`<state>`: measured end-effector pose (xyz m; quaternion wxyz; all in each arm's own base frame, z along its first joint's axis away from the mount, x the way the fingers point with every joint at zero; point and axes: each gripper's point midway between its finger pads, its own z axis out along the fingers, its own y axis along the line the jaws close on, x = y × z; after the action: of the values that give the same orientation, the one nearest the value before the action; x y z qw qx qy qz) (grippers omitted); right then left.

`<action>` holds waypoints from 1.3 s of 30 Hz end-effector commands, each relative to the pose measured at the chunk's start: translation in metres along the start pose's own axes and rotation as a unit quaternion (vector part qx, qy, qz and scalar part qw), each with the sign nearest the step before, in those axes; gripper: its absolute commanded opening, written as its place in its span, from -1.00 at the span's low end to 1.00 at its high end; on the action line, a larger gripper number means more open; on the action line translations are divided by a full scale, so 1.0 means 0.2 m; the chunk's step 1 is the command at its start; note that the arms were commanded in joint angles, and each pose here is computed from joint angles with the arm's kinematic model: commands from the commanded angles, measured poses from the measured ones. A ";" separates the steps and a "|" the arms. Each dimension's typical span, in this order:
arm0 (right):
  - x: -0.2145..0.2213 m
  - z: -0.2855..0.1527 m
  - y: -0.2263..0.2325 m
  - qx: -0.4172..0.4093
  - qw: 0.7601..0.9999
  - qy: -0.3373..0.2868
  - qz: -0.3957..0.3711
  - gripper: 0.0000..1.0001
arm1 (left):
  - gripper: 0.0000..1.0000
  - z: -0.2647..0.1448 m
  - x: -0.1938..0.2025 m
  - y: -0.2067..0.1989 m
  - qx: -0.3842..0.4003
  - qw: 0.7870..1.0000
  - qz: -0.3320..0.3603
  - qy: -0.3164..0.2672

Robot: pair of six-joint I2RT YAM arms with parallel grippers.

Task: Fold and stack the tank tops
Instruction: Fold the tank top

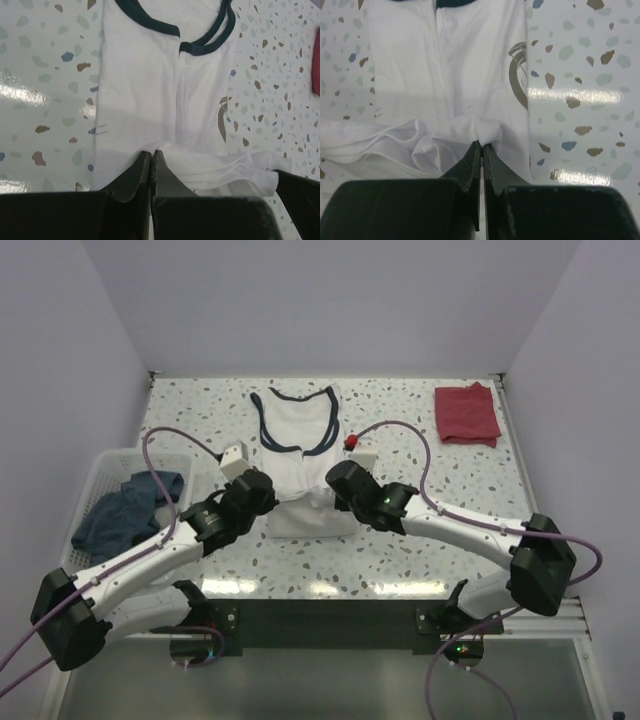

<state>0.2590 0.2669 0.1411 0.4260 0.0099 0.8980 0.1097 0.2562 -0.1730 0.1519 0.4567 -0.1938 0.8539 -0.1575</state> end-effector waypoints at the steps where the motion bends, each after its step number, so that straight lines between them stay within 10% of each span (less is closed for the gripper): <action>1: -0.25 0.09 0.11 -0.030 0.999 -0.038 0.007 -1.00 | -1.00 0.11 -0.24 -0.17 0.044 0.998 0.003 -0.039; 11: -0.51 0.75 0.09 -0.019 1.000 0.011 0.012 -0.84 | -1.00 0.76 -0.52 -0.09 0.033 0.999 -0.006 -0.026; 14: -0.50 0.89 0.06 -0.013 0.999 0.040 0.014 -0.20 | -0.07 0.95 -0.48 -0.05 0.029 1.000 0.002 -0.004; 18: -0.56 0.87 0.02 -0.015 0.999 0.024 0.021 0.29 | 0.40 0.99 -0.55 -0.04 0.053 0.998 -0.004 -0.013; 39: -0.44 1.05 0.02 -0.014 0.996 0.057 -0.067 0.15 | 0.05 0.97 -0.37 0.12 -0.007 0.998 -0.049 0.044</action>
<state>0.4661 0.2995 0.0797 0.3773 -0.0435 0.9192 0.1045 0.4523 -0.1288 0.0981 0.4202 -0.2291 0.8620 -0.1670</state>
